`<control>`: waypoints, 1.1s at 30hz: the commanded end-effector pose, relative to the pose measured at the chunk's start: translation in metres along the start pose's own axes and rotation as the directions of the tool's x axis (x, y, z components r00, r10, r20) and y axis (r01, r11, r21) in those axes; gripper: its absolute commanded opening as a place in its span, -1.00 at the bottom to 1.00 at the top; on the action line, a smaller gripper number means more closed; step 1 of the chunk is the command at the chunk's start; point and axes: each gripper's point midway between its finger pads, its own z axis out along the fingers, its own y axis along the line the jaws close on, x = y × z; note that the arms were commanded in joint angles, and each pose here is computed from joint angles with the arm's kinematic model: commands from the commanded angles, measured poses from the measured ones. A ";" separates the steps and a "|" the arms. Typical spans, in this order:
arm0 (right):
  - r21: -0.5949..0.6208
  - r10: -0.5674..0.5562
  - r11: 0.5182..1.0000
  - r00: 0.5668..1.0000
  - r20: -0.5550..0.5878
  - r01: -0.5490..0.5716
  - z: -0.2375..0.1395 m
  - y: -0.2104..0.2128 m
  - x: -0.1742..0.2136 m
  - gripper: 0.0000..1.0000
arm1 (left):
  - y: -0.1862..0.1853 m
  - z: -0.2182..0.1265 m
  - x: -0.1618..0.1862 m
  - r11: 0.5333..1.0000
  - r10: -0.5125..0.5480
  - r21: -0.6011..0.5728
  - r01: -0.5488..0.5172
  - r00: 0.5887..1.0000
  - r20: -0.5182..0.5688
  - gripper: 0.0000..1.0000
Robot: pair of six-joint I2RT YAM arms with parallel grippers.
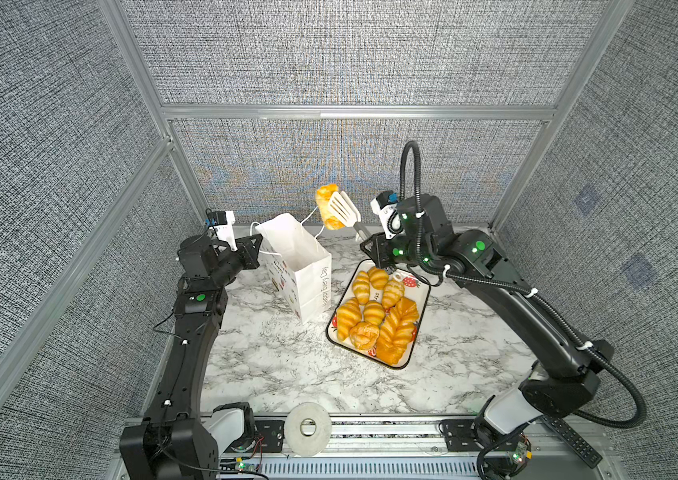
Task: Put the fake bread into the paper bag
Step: 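Carry the bread in the tongs over the bag opening with the right gripper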
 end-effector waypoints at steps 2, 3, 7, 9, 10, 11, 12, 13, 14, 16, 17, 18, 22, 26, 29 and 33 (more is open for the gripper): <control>-0.033 -0.040 0.999 0.998 0.042 0.041 0.005 0.018 -0.012 -0.52 | 0.006 -0.002 -0.004 0.999 0.008 -0.033 -0.007 1.000 0.012 -1.00; -0.038 -0.044 0.998 0.998 0.038 0.045 0.008 0.020 -0.012 -0.52 | 0.007 -0.003 -0.005 0.999 0.008 -0.040 -0.007 1.000 0.013 -1.00; -0.071 -0.058 0.996 0.998 0.025 0.060 0.018 0.035 -0.010 -0.52 | 0.012 -0.005 -0.006 0.998 0.006 -0.065 -0.005 1.000 0.017 -1.00; -0.086 -0.067 0.994 0.998 0.015 0.068 0.024 0.042 -0.008 -0.52 | 0.014 -0.005 -0.006 0.998 0.005 -0.069 -0.004 1.000 0.018 -1.00; -0.091 -0.073 0.993 0.997 0.009 0.074 0.028 0.045 -0.006 -0.52 | 0.013 -0.005 -0.006 0.998 0.005 -0.068 -0.004 1.000 0.018 -1.00; -0.095 -0.078 0.993 0.997 -0.001 0.077 0.032 0.048 -0.004 -0.51 | 0.014 -0.005 -0.006 0.998 0.004 -0.069 -0.003 1.000 0.018 -1.00; -0.095 -0.079 0.992 0.997 -0.009 0.078 0.036 0.049 -0.003 -0.51 | 0.014 -0.005 -0.006 0.998 0.002 -0.069 -0.001 1.000 0.017 -1.00; -0.098 -0.084 0.992 0.996 -0.016 0.082 0.039 0.052 -0.001 -0.51 | 0.014 -0.005 -0.006 0.998 0.002 -0.070 -0.001 1.000 0.016 -1.00; -0.098 -0.087 0.992 0.996 -0.027 0.084 0.044 0.053 0.002 -0.51 | 0.015 -0.005 -0.006 0.997 0.001 -0.072 0.000 1.000 0.017 -1.00; -0.095 -0.096 0.991 0.994 -0.046 0.092 0.052 0.056 0.008 -0.51 | 0.015 -0.005 -0.005 0.998 0.000 -0.069 0.001 1.000 0.017 -1.00; -0.092 -0.104 0.991 0.993 -0.057 0.099 0.055 0.058 0.012 -0.51 | 0.015 -0.004 -0.005 0.998 0.000 -0.066 0.001 1.000 0.015 -1.00; -0.089 -0.110 0.991 0.992 -0.064 0.104 0.058 0.059 0.015 -0.51 | 0.014 -0.004 -0.005 0.998 -0.002 -0.064 0.002 1.000 0.015 -1.00; -0.065 -0.117 0.992 0.989 -0.089 0.111 0.069 0.057 0.024 -0.51 | 0.015 -0.003 -0.004 0.998 -0.004 -0.062 0.005 1.000 0.012 -1.00; -0.025 -0.130 0.991 0.982 -0.136 0.128 0.082 0.049 0.035 -0.51 | 0.015 -0.003 -0.004 0.998 -0.005 -0.061 0.006 1.000 0.011 -1.00; -0.002 -0.134 0.991 0.976 -0.170 0.136 0.091 0.045 0.043 -0.50 | 0.016 -0.003 -0.004 0.998 -0.004 -0.063 0.005 1.000 0.012 -1.00; 0.017 -0.136 0.990 0.972 -0.192 0.142 0.096 0.040 0.049 -0.50 | 0.016 -0.002 -0.003 0.998 -0.006 -0.060 0.007 1.000 0.009 -1.00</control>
